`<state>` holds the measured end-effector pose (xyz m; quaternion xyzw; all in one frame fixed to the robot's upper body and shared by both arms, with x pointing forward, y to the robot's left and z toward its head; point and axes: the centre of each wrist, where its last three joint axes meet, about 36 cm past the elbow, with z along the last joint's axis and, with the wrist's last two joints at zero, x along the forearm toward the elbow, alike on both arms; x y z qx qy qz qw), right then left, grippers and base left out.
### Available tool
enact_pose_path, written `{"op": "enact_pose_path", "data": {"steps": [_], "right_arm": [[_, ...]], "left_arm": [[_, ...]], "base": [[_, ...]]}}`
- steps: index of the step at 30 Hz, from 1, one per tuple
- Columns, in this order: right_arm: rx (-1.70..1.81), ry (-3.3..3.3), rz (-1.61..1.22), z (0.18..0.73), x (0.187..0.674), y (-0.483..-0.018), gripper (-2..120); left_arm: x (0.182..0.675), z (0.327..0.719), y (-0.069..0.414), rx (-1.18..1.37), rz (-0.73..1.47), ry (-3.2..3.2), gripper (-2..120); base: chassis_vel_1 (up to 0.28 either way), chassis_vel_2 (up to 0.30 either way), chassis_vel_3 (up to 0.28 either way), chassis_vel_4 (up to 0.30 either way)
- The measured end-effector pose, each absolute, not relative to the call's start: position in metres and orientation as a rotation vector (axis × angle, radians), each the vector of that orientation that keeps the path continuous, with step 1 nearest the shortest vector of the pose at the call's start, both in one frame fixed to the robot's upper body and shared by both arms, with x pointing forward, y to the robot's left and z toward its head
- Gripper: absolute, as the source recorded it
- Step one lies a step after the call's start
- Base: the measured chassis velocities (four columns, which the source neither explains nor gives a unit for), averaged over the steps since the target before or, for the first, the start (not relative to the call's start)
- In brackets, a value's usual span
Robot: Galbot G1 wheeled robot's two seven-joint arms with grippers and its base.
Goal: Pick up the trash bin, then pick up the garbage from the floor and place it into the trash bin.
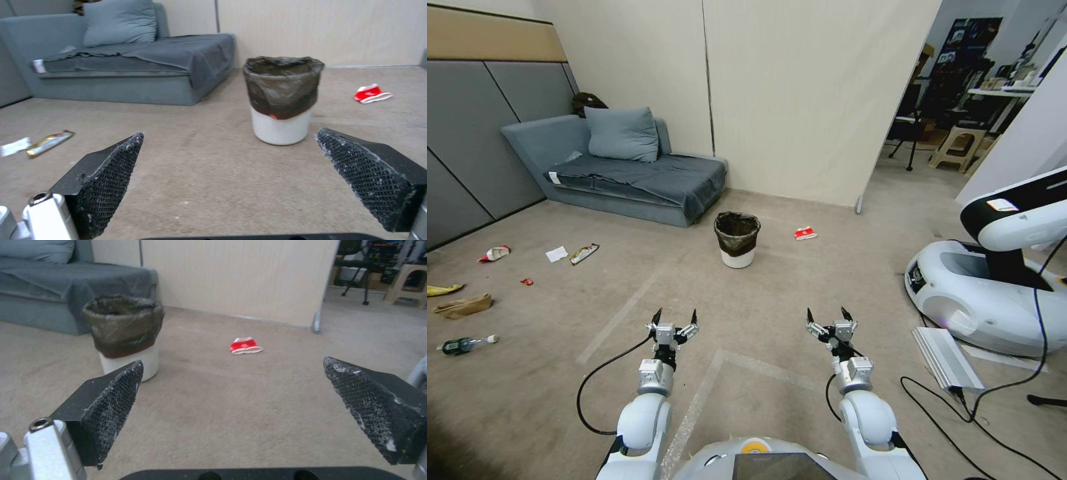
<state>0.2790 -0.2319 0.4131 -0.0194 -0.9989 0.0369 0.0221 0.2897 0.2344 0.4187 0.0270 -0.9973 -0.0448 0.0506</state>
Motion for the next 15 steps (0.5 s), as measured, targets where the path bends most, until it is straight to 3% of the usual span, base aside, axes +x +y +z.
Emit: {"op": "enact_pose_path", "data": {"steps": [12,15], "right_arm": [[-0.223,-3.127,0.142,0.508,0.233,-0.234,100],[-0.257,-3.085,0.147,0.513,0.225,-0.235,100]], "left_arm": [[0.257,0.519,0.236,0.255,-0.18,-2.974,100],[0.252,0.528,0.232,0.249,-0.153,-2.942,100]], "base": [[0.0,0.0,0.0,0.0],[0.0,0.0,0.0,0.0]]}}
